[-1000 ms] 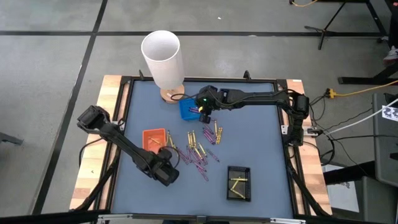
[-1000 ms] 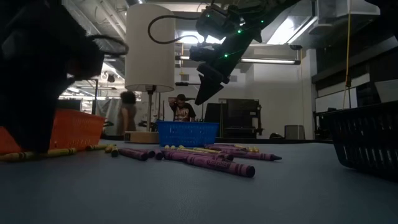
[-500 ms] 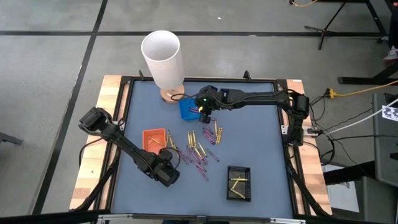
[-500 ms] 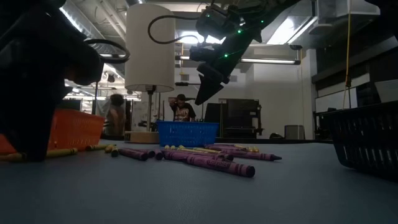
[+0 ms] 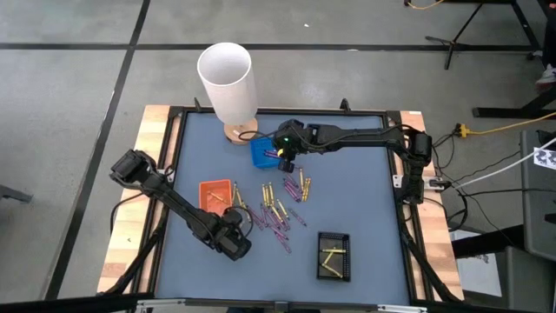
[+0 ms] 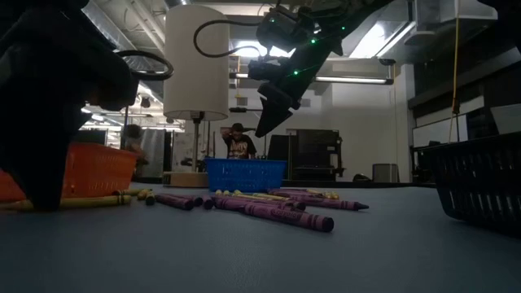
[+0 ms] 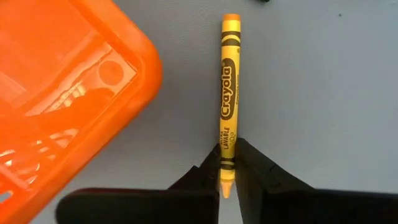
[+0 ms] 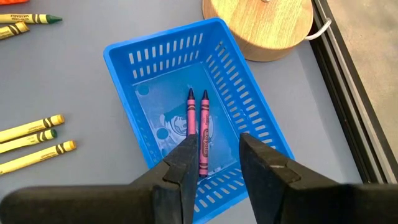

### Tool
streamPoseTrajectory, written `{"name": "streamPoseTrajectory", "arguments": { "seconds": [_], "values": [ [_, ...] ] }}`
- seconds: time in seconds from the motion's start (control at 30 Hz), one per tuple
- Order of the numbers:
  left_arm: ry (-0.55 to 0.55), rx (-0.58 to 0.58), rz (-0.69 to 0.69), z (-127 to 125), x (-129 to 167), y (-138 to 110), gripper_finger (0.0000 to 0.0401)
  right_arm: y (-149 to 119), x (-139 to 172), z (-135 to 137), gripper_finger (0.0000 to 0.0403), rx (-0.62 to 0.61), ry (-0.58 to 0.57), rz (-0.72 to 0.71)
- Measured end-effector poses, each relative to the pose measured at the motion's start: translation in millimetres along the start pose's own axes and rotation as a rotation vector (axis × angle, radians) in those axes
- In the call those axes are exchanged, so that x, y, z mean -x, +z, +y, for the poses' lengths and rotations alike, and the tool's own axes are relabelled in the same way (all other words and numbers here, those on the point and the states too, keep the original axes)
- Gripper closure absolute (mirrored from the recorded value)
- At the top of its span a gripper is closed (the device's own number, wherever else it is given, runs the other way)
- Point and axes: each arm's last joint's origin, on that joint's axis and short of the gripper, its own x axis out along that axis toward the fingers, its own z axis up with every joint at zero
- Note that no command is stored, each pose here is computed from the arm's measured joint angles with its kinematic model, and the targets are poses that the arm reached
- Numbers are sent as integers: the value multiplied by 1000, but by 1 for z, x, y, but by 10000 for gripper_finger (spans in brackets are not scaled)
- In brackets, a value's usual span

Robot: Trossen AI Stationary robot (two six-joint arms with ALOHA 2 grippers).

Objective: Sort crayons
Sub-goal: Put the yellow crayon into the orange bin

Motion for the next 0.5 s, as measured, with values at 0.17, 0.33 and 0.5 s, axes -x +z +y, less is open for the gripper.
{"name": "streamPoseTrajectory", "arguments": {
  "seconds": [0.17,0.33,0.5],
  "values": [
    [-17,-28,6,1,5,1,392,0,0,0,287,0,0,0],
    [-54,-44,5,2,17,2,393,0,0,0,288,0,0,0],
    [-116,-57,-1,4,34,6,393,0,0,0,288,0,0,0]
  ]
}}
